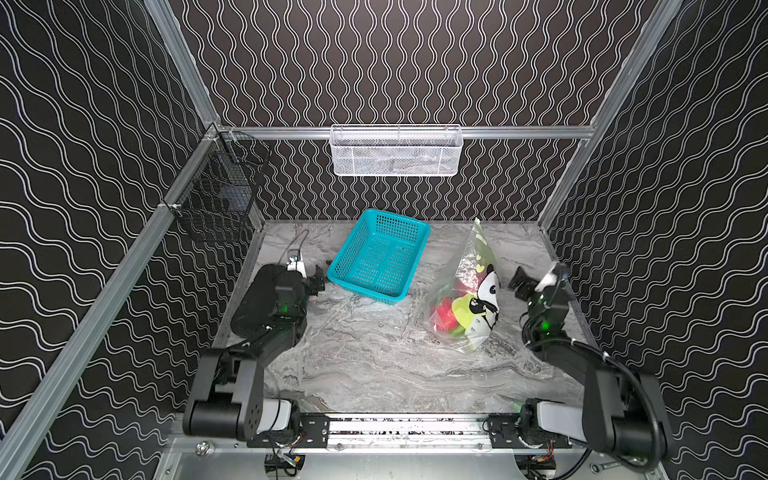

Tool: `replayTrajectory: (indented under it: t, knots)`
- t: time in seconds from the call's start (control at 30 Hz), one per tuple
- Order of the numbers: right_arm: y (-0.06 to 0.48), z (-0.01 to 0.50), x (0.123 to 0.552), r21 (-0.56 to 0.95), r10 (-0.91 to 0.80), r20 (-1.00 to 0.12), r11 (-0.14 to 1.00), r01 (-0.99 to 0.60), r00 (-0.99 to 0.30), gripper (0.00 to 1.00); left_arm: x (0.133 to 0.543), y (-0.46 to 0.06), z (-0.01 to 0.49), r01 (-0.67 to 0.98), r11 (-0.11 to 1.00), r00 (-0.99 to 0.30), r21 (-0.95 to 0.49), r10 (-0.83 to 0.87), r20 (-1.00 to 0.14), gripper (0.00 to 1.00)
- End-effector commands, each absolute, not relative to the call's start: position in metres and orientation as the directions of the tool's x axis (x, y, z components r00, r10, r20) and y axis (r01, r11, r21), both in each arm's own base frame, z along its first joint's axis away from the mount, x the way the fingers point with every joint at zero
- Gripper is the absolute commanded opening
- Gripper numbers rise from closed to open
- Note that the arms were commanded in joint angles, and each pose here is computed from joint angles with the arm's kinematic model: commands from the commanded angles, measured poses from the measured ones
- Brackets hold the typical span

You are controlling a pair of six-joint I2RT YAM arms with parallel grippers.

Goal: Open the zip-top bag and take out the dragon fruit
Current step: Pick up the zipper food storage bag at the center of the board.

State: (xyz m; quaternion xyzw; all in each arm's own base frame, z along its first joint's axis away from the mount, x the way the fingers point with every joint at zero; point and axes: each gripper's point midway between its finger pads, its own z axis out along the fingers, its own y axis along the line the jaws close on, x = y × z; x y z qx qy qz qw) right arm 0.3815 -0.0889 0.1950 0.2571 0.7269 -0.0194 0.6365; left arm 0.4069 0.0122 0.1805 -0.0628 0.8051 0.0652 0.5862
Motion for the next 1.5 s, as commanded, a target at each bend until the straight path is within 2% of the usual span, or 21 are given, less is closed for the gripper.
replayTrajectory:
  t: [0.0, 0.1, 0.2, 0.3, 0.4, 0.5, 0.63, 0.77, 0.8, 0.9, 1.03, 1.13, 1.33, 1.47]
  knots:
    - [-0.095, 0.158, 0.354, 0.353, 0.567, -0.790, 0.730, 0.585, -0.232, 1.00, 0.378, 0.002, 0.160, -0.198, 0.977, -0.523, -0.082, -0.176, -0.834, 0.99]
    - [-0.066, 0.200, 0.368, 0.409, 0.599, -0.740, 0.761, 0.503, -0.305, 1.00, 0.371, -0.039, 0.193, -0.082, 0.983, -0.546, -0.163, -0.182, -0.818, 0.99]
    - [-0.014, 0.249, 0.402, 0.483, 0.568, -0.696, 0.823, 0.299, -0.440, 1.00, 0.363, -0.091, 0.221, 0.093, 0.976, -0.559, -0.195, -0.111, -0.822, 0.99]
    - [0.009, 0.263, 0.415, 0.508, 0.564, -0.570, 0.814, 0.284, -0.598, 1.00, 0.360, -0.137, 0.236, 0.228, 0.939, -0.607, -0.259, -0.071, -0.791, 0.99]
    - [0.002, 0.272, 0.404, 0.503, 0.602, -0.537, 0.791, 0.349, -0.590, 1.00, 0.362, -0.195, 0.249, 0.365, 0.897, -0.630, -0.251, 0.040, -0.776, 0.99]
    - [-0.007, 0.277, 0.384, 0.555, 0.667, -0.530, 0.740, 0.381, -0.524, 1.00, 0.366, -0.262, 0.265, 0.522, 0.827, -0.575, -0.210, 0.158, -0.803, 0.99]
    - [0.008, 0.276, 0.361, 0.627, 0.698, -0.470, 0.695, 0.353, -0.540, 1.00, 0.377, -0.327, 0.268, 0.646, 0.723, -0.527, -0.246, 0.189, -0.829, 0.99]
    - [0.022, 0.273, 0.341, 0.685, 0.723, -0.422, 0.649, 0.330, -0.547, 1.00, 0.388, -0.361, 0.268, 0.683, 0.689, -0.493, -0.242, 0.190, -0.849, 0.99]
    - [0.035, 0.278, 0.325, 0.726, 0.728, -0.421, 0.628, 0.280, -0.541, 1.00, 0.401, -0.394, 0.265, 0.714, 0.648, -0.448, -0.263, 0.135, -0.884, 0.99]
    - [0.054, 0.274, 0.306, 0.788, 0.738, -0.394, 0.578, 0.211, -0.548, 1.00, 0.411, -0.422, 0.259, 0.733, 0.612, -0.426, -0.296, 0.074, -0.902, 0.99]
    - [0.060, 0.264, 0.286, 0.803, 0.735, -0.376, 0.562, 0.198, -0.565, 1.00, 0.416, -0.467, 0.253, 0.774, 0.574, -0.391, -0.269, 0.098, -0.915, 0.99]
    - [0.060, 0.256, 0.275, 0.774, 0.709, -0.374, 0.594, 0.219, -0.598, 1.00, 0.422, -0.485, 0.250, 0.784, 0.584, -0.341, -0.210, 0.123, -0.932, 0.99]
    - [0.065, 0.258, 0.268, 0.767, 0.678, -0.377, 0.610, 0.199, -0.631, 1.00, 0.449, -0.502, 0.230, 0.739, 0.649, -0.341, -0.179, 0.132, -0.931, 0.98]
    - [0.070, 0.257, 0.266, 0.771, 0.664, -0.361, 0.607, 0.190, -0.655, 1.00, 0.466, -0.514, 0.229, 0.712, 0.690, -0.308, -0.134, 0.134, -0.942, 0.92]
